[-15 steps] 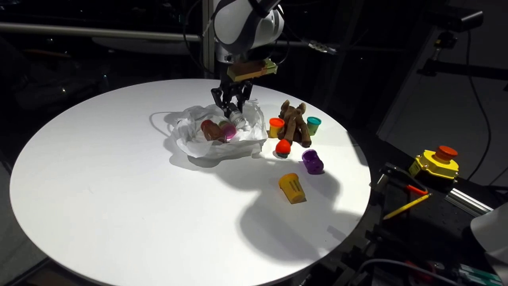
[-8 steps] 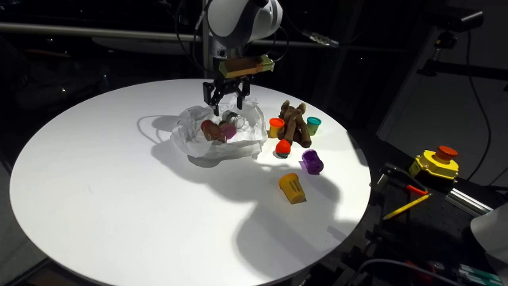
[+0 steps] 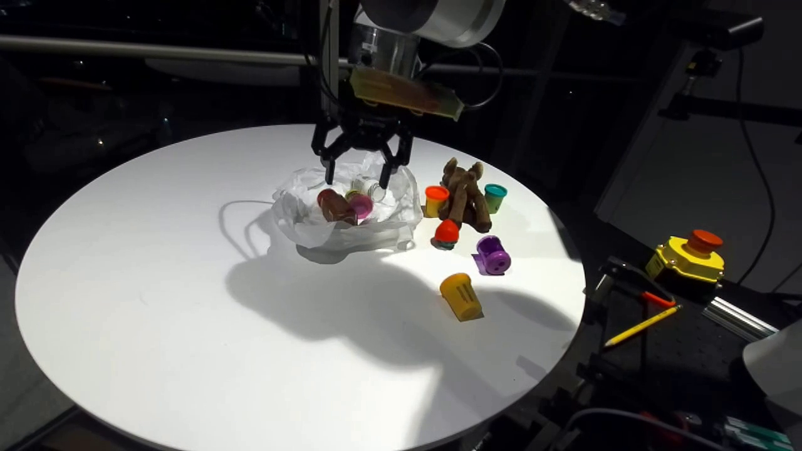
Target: Put all the objects on the table in the white plastic bag
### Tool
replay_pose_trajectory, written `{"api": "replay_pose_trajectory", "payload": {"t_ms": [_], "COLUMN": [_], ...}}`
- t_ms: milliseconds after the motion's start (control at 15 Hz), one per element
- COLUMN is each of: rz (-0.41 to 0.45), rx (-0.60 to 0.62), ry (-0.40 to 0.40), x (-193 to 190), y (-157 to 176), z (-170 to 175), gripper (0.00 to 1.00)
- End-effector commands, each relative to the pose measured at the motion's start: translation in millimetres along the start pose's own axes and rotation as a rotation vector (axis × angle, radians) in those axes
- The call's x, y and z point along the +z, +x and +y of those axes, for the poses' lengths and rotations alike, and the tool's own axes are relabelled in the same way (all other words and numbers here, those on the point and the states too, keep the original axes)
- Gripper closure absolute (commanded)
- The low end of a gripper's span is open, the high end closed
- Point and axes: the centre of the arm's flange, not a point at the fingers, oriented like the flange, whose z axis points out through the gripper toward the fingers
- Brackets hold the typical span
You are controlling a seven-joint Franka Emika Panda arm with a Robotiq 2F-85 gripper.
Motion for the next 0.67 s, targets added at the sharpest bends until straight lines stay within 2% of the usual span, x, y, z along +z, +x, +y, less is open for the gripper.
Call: {"api": "replay_pose_trajectory", "payload": {"t_ms": [0, 200, 600], "rz": [-0.002, -0.043, -0.075], "rx": [0.111, 0.145, 0.09], "ry": [-0.03, -0.116, -0.166], "x": [11, 25, 29], "y": [-78, -115, -155], "z": [49, 78, 93], "gripper": [0.0, 0.0, 0.0]}}
